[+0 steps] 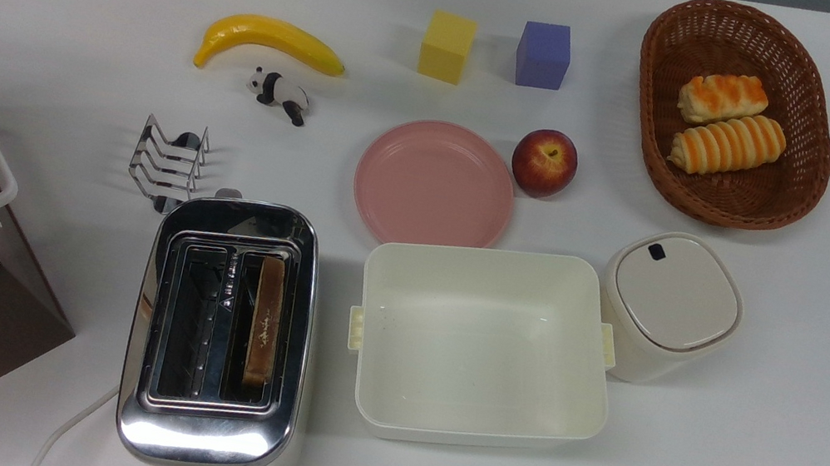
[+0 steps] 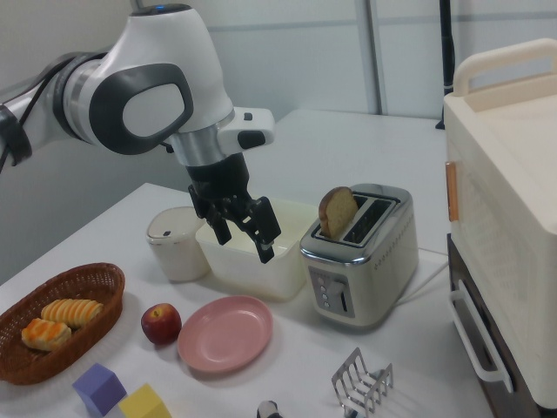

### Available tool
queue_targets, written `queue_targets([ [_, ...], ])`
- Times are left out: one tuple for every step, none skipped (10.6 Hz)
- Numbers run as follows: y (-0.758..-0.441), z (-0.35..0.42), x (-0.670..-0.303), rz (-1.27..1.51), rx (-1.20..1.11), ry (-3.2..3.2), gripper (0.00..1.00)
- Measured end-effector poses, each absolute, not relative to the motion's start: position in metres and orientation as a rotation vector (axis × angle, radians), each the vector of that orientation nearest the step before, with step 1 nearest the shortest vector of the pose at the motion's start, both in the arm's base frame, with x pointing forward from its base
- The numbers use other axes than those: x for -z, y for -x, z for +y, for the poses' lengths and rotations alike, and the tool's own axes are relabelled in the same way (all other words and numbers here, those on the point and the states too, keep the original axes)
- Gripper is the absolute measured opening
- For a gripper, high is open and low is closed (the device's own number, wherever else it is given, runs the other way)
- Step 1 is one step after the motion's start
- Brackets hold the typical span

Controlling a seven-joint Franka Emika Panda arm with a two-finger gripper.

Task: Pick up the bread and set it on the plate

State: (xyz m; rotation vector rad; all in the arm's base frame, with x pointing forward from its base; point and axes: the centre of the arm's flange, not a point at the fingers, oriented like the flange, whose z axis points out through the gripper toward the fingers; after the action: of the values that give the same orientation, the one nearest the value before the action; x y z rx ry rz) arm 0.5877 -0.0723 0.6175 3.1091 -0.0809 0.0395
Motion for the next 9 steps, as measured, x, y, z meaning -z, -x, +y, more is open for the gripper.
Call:
queue_targets([
  [-0.5877,-0.0723,-0.6175,-0.081,-0.039,-3.109,1.00],
  [-0.5898,-0.0704,-0.6184,-0.080,-0.066,-3.119,1.00],
  [-0.5912,-0.0688,-0.6186,-0.076,-0.082,-3.121,1.00],
  [-0.5912,-0.0682,-0.6182,-0.075,-0.081,-3.121,1.00],
  [-0.5912,-0.0682,-0.6177,-0.075,-0.080,-3.121,1.00],
  [-0.5912,-0.0682,-0.6177,-0.076,-0.079,-3.121,1.00],
  [-0.5914,-0.0682,-0.6178,-0.076,-0.082,-3.121,1.00],
  [-0.5917,-0.0682,-0.6181,-0.076,-0.087,-3.120,1.00],
  [-0.5918,-0.0682,-0.6181,-0.076,-0.087,-3.120,1.00],
])
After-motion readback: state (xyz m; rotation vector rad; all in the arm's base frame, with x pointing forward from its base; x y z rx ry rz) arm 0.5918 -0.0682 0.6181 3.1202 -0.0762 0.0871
